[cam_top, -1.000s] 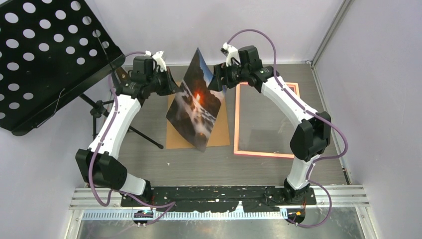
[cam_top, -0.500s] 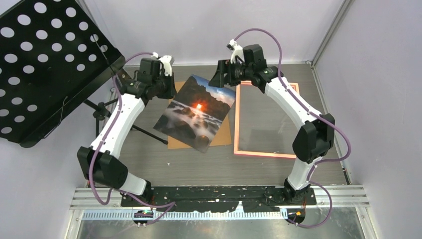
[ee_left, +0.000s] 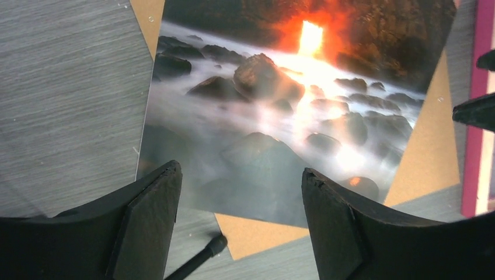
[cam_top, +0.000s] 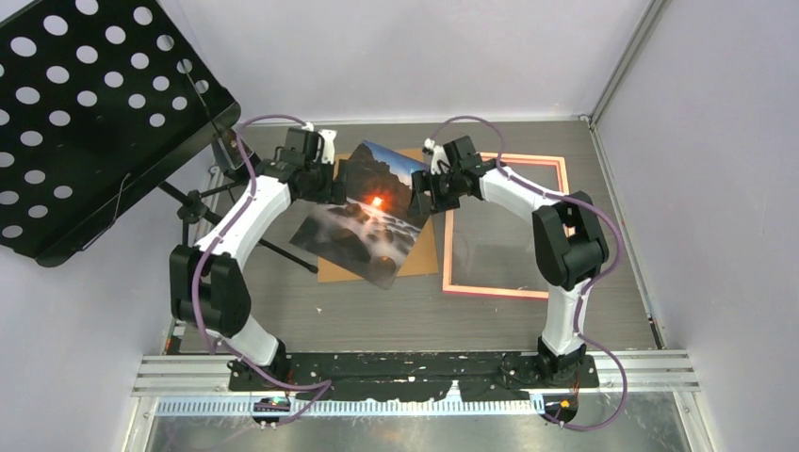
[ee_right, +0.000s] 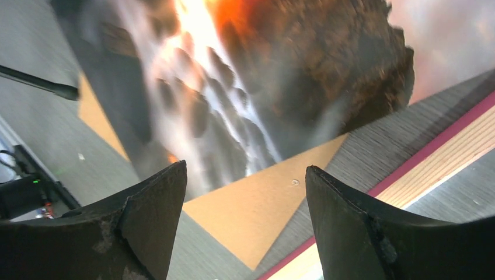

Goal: Put the photo into the frame

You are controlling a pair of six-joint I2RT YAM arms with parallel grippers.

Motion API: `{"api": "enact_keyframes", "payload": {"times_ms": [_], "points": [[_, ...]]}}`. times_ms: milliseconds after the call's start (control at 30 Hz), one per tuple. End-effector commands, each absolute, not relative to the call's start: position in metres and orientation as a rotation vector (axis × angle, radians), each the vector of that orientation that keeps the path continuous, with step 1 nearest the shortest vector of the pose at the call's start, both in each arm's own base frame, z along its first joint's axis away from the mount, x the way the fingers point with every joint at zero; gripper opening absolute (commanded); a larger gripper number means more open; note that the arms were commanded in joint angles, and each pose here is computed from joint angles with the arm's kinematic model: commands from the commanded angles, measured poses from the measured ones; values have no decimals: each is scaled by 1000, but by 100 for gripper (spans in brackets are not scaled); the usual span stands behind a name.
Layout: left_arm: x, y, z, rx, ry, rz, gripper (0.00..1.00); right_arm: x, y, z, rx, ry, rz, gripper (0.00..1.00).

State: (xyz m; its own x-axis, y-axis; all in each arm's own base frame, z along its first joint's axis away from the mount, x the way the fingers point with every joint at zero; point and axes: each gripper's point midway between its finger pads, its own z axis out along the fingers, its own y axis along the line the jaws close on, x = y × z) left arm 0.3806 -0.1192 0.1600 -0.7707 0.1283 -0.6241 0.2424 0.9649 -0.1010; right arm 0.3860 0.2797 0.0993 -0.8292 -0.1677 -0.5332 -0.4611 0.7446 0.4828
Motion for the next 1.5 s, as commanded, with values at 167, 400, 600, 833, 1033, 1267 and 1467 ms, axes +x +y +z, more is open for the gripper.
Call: {"api": "enact_keyframes", "payload": {"times_ms": [167, 400, 600, 833, 1033, 1267, 1467], "points": [[420, -110, 129, 240, 2455, -101, 82, 398, 259, 54, -508, 2516, 650, 80], [442, -113, 119, 201, 2490, -102, 85, 404, 237, 32, -477, 2576, 484, 80], [458, -113, 106, 145, 2552, -168, 86, 417, 206, 25, -391, 2619, 373, 80], [473, -115, 93, 99, 2610, -273, 87, 426, 208, 31, -346, 2611, 466, 81], [484, -121, 79, 83, 2641, -357, 88, 430, 225, 29, -344, 2619, 585, 81], [488, -121, 64, 59, 2690, -362, 89, 431, 239, 22, -336, 2638, 682, 81], [479, -110, 66, 13, 2660, -368, 89, 427, 245, 17, -335, 2652, 739, 81]]}}
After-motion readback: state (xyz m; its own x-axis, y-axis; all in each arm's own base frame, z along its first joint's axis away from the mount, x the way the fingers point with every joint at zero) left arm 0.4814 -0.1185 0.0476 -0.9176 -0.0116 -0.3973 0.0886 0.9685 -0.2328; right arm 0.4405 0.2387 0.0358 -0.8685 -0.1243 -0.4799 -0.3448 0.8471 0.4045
